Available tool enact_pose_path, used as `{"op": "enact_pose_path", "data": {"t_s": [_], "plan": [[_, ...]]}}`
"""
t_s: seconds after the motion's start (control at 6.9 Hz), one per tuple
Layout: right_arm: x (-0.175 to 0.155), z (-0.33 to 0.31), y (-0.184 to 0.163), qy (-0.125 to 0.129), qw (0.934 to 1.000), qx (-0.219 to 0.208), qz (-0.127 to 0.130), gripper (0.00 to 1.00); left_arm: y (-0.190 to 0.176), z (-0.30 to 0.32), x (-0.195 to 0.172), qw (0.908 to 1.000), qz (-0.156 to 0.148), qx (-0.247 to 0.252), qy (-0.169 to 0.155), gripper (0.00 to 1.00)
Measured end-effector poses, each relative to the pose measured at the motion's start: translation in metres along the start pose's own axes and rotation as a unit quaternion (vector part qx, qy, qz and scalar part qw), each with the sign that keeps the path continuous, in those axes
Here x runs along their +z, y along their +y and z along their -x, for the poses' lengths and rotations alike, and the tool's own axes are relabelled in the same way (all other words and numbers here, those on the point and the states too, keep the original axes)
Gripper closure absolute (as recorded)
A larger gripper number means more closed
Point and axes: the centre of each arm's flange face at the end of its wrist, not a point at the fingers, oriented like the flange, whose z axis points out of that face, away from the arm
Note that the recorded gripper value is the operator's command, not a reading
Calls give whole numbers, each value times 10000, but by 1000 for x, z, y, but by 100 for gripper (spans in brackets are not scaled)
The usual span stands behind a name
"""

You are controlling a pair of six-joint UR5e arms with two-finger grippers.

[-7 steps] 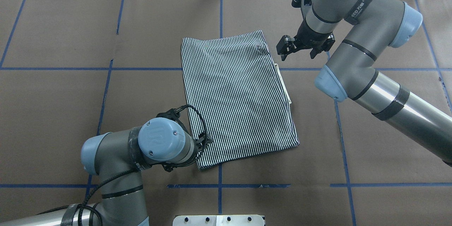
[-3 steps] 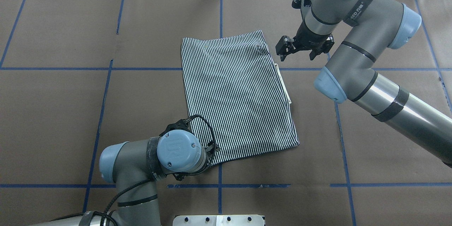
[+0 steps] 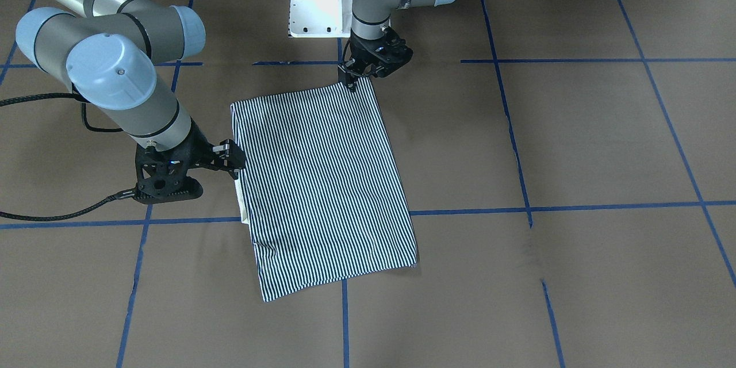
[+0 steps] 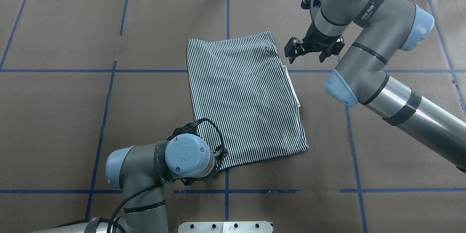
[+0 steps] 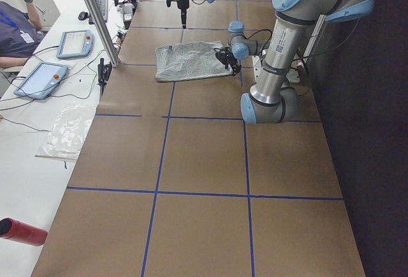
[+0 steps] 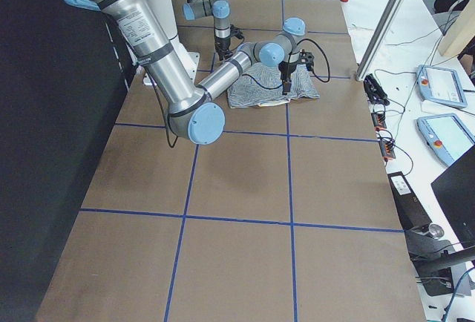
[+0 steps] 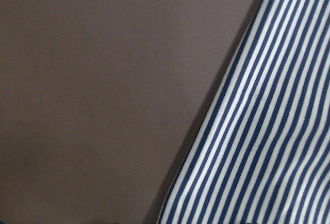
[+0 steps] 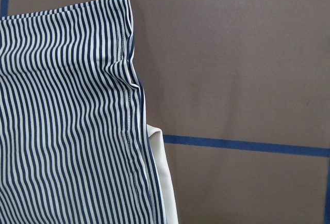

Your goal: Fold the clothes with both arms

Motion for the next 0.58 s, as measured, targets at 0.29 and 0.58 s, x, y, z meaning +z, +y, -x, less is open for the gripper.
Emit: {"op": "enact_pose_path", "data": {"t_s": [0.29, 0.58], "plan": [[1, -1, 0, 6, 10000, 3, 4, 0, -1, 0, 0, 10000, -40, 1, 10, 100], [0, -1, 0, 4, 10000, 8, 0, 0, -2, 0, -1, 10000, -53, 33, 11, 100]]}}
